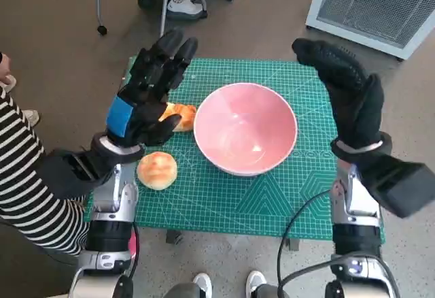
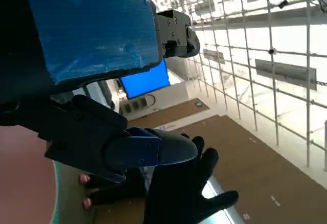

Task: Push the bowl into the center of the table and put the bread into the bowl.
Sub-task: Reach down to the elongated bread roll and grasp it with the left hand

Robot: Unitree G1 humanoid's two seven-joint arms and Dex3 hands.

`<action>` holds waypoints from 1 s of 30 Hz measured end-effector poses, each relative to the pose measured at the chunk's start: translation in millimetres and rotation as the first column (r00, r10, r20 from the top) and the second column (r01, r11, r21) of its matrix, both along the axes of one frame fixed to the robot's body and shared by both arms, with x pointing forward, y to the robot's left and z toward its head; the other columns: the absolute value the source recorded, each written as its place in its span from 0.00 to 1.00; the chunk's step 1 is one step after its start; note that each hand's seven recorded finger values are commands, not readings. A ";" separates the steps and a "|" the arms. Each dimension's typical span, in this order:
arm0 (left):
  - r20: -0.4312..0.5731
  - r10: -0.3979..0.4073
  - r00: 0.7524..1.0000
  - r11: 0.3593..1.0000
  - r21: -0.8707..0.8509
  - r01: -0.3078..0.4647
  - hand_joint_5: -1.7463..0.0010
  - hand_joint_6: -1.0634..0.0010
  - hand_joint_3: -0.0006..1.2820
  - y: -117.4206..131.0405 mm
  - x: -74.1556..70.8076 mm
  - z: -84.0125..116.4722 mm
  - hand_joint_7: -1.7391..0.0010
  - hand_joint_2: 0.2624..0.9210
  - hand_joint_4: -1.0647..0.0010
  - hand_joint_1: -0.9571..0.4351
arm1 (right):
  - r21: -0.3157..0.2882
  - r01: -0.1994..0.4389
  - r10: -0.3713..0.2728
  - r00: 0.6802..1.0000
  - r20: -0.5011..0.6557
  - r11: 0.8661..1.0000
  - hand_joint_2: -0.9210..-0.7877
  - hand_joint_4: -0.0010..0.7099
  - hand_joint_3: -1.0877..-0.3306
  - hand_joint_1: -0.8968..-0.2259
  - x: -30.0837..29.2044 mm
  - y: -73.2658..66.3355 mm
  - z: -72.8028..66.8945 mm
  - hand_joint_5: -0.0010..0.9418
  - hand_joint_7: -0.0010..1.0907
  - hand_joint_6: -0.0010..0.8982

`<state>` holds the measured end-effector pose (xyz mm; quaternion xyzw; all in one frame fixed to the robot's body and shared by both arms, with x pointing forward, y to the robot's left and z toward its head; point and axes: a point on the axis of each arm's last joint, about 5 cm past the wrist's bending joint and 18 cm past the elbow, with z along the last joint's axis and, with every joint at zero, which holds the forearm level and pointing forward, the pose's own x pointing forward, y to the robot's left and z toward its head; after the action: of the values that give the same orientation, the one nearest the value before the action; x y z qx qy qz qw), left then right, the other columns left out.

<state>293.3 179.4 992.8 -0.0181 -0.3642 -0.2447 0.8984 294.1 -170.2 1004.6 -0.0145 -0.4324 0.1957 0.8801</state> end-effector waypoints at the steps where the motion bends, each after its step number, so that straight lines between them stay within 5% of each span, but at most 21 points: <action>1: 0.002 -0.002 1.000 1.000 0.001 0.002 0.99 1.00 0.28 -0.2 0.2 0.6 0.76 1.00 0.86 0.21 | -0.002 -0.004 0.004 1.000 0.001 1.000 0.00 0.21 0.54 0.14 -0.2 0.4 0.1 0.01 0.47 0.05; 22: 0.036 -0.015 0.999 0.999 0.042 0.013 0.99 1.00 0.24 4.4 -0.9 10.0 0.73 1.00 0.85 0.21 | -0.017 -0.008 0.008 1.000 0.004 1.000 0.00 0.20 0.54 0.15 -1.0 2.3 0.6 0.01 0.51 0.02; 28: 0.132 0.076 0.988 0.978 0.181 -0.099 0.99 1.00 0.21 15.5 -2.1 17.8 0.72 1.00 0.84 0.21 | -0.014 0.004 -0.004 1.000 0.001 1.000 0.00 0.21 0.54 0.14 -0.8 1.2 0.2 0.01 0.51 0.02; 30: 0.178 0.125 0.976 0.952 0.257 -0.169 0.99 1.00 0.14 20.8 -2.0 21.9 0.71 1.00 0.82 0.21 | -0.012 0.007 -0.007 1.000 0.001 1.000 0.00 0.21 0.54 0.14 -0.8 0.9 0.2 0.01 0.51 0.02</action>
<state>291.3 200.1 1014.6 0.1516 -0.3984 -0.2252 0.8761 293.3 -169.3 1004.8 -0.0214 -0.4313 0.1954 0.8805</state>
